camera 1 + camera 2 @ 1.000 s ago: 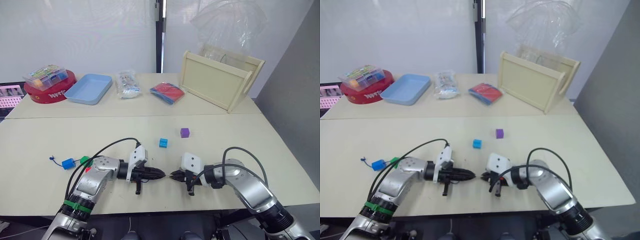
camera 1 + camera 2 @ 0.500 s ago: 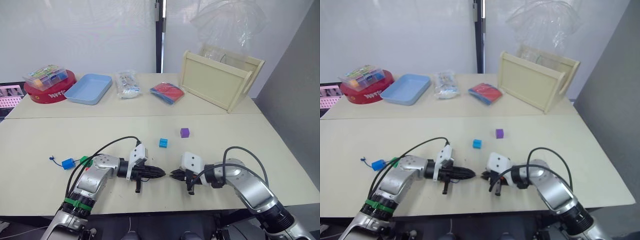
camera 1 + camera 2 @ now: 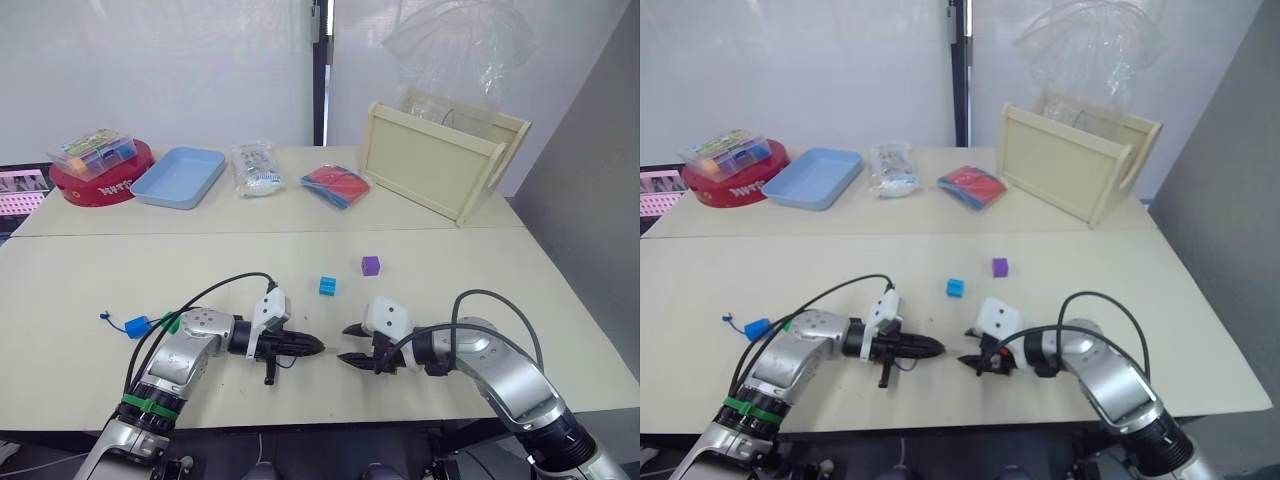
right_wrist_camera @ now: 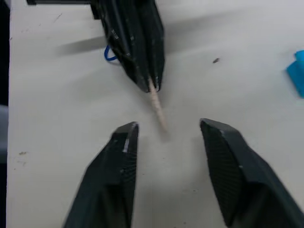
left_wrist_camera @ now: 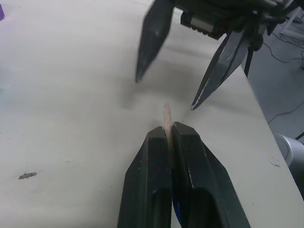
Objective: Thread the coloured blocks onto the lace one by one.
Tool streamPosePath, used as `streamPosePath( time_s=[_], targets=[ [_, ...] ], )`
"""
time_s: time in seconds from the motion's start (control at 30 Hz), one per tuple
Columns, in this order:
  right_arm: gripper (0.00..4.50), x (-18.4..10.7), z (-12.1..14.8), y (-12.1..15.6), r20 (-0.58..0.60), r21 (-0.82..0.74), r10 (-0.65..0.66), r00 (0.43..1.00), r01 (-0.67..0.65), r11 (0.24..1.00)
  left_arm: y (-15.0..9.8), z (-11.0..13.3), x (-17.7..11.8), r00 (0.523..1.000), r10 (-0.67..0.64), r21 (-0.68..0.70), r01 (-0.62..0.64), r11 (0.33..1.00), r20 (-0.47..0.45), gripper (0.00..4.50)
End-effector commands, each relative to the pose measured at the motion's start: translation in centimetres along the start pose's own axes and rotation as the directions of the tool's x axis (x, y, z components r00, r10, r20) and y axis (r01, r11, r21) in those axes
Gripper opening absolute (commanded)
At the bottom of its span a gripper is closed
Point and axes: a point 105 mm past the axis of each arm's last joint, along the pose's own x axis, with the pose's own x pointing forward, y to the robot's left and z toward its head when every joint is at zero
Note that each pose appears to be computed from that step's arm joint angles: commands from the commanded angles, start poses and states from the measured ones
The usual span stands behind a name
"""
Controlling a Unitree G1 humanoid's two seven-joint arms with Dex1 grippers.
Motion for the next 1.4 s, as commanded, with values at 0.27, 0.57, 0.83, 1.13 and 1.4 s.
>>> streamPosePath(
  time_s=[0.27,0.57,0.83,1.13,1.4],
  targets=[
    [4.48,-5.0,-0.9,-4.8,0.074,0.347,-0.674,0.735,0.615,0.708,0.5,1.0,-2.9,0.995,0.092,0.026,-0.093,0.995,0.034,0.00],
    [4.48,-0.8,-2.0,-6.9,0.028,0.456,-0.834,0.551,0.736,0.501,0.7,1.2,-2.9,0.985,0.147,0.015,-0.149,0.989,0.092,0.00],
    [4.48,2.2,-2.4,-11.0,-0.005,0.493,-0.845,0.534,0.737,0.463,0.3,0.8,-2.7,0.985,0.151,0.013,-0.153,0.988,0.087,0.00],
    [4.48,3.5,-1.9,-14.0,0.006,0.532,-0.859,0.512,0.726,0.436,0.1,0.5,-2.7,0.984,0.158,0.008,-0.160,0.987,0.079,0.00],
    [2.63,4.8,-1.1,-13.5,0.020,0.576,-0.862,0.506,0.699,0.424,0.1,0.2,-2.8,0.985,0.160,0.005,-0.161,0.987,0.064,0.00]
  ],
)
